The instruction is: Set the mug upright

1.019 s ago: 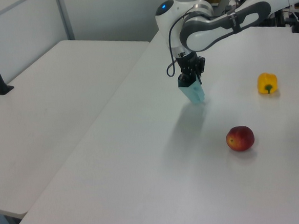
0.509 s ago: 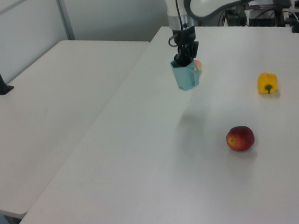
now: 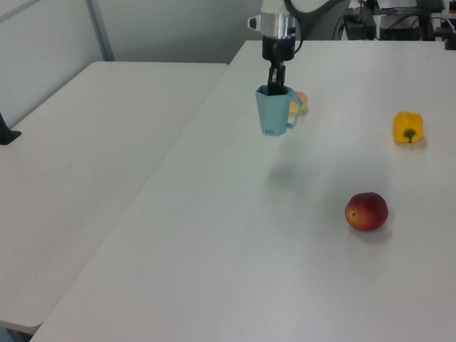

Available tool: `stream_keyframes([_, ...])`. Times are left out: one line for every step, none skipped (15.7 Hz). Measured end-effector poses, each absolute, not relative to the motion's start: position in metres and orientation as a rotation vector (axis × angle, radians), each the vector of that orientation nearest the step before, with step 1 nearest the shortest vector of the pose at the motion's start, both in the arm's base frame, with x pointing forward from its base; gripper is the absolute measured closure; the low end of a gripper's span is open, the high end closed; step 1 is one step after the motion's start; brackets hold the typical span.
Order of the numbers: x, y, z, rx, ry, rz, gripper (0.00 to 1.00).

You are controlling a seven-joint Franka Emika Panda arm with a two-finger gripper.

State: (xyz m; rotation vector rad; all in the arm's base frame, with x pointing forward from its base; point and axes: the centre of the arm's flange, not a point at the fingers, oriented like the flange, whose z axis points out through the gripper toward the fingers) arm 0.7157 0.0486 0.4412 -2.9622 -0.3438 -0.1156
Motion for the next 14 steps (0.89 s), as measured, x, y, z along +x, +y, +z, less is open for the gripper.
stream_keyframes([0.715,0.051,0.432,-2.962,-0.375,-0.110,0.93])
stream_keyframes([0.713,0.052,0.421,-2.968,-0.404,-0.100,0.93])
stream_keyframes([0.712,0.052,0.411,-2.976,-0.437,-0.089,0.93])
stream_keyframes([0.710,0.051,0.402,-2.981,-0.478,-0.076,0.93])
stream_keyframes([0.708,0.051,0.393,-2.981,-0.523,-0.058,0.93])
stream_keyframes([0.705,0.050,0.384,-2.981,-0.573,-0.035,0.93])
stream_keyframes([0.703,0.049,0.377,-2.987,-0.616,-0.015,0.93])
stream_keyframes([0.701,0.047,0.371,-2.996,-0.651,0.000,0.93])
stream_keyframes([0.700,0.046,0.367,-3.005,-0.672,-0.004,0.93])
stream_keyframes([0.700,0.046,0.362,-3.012,-0.685,-0.022,0.93])
stream_keyframes([0.700,0.046,0.360,-3.015,-0.689,-0.037,0.93])
stream_keyframes([0.700,0.046,0.356,-3.016,-0.693,-0.042,0.93])
stream_keyframes([0.699,0.046,0.354,-3.015,-0.696,-0.039,0.93])
stream_keyframes([0.698,0.046,0.352,-3.013,-0.700,-0.034,0.93])
